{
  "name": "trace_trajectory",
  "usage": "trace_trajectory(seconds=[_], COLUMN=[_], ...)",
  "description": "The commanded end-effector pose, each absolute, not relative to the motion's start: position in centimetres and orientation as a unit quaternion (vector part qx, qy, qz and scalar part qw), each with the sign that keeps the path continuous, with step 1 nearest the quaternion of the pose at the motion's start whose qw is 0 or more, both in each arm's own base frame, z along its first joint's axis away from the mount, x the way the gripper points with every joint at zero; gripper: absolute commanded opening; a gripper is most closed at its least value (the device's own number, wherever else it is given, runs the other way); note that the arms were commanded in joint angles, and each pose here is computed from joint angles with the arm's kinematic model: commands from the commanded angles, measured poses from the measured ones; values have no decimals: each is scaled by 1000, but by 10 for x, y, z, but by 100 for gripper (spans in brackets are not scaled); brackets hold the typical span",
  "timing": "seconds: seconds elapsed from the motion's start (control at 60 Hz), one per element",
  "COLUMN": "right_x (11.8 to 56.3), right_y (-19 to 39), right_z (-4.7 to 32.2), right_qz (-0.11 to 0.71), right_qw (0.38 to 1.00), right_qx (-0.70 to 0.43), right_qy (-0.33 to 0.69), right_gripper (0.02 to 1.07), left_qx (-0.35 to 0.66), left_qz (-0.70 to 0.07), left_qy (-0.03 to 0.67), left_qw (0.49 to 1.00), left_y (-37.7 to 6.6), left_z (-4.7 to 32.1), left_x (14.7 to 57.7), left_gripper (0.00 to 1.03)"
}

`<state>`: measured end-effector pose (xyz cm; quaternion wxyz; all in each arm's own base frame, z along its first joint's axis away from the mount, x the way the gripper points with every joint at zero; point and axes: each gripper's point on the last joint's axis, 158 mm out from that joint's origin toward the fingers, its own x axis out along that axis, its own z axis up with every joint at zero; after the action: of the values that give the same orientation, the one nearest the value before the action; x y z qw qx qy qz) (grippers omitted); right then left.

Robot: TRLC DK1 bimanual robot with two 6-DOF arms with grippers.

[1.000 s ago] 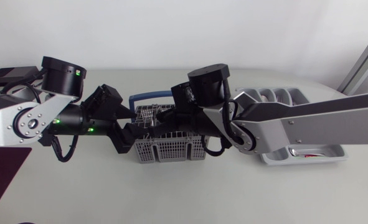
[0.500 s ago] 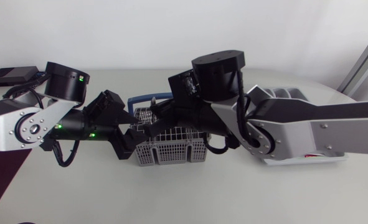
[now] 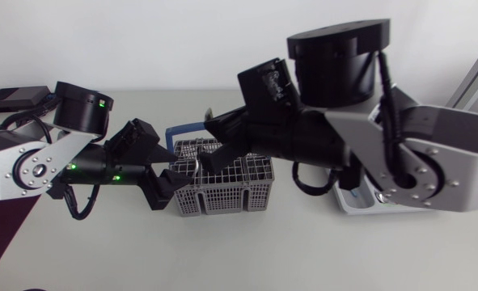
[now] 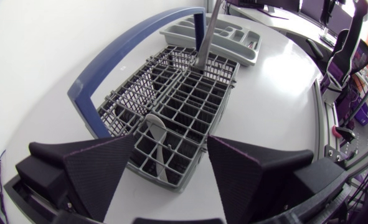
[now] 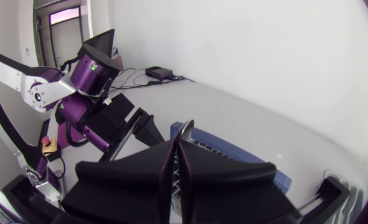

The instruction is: Unload the cutlery basket into the drawer organizer.

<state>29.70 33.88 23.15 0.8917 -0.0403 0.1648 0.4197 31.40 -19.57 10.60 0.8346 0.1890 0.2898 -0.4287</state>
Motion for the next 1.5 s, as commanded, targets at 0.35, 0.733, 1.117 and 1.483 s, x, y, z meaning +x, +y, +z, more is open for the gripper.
trace_trajectory(seconds=[0.35, 0.733, 1.117, 1.483], right_x=[295, 282, 286, 301], right_y=[218, 125, 44, -25], right_z=[217, 176, 116, 52], right_qz=[355, 315, 278, 243], right_qw=[901, 889, 860, 820], right_qx=[-145, -234, -308, -352], right_qy=[201, 236, 298, 381], right_gripper=[8, 8, 8, 8], left_qx=[200, 205, 206, 206], left_qz=[-394, -364, -355, -357], left_qy=[298, 313, 320, 323], left_qw=[846, 853, 854, 852], left_y=[-191, -194, -195, -198], left_z=[122, 127, 128, 126], left_x=[319, 329, 335, 335], left_gripper=[98, 98, 98, 98])
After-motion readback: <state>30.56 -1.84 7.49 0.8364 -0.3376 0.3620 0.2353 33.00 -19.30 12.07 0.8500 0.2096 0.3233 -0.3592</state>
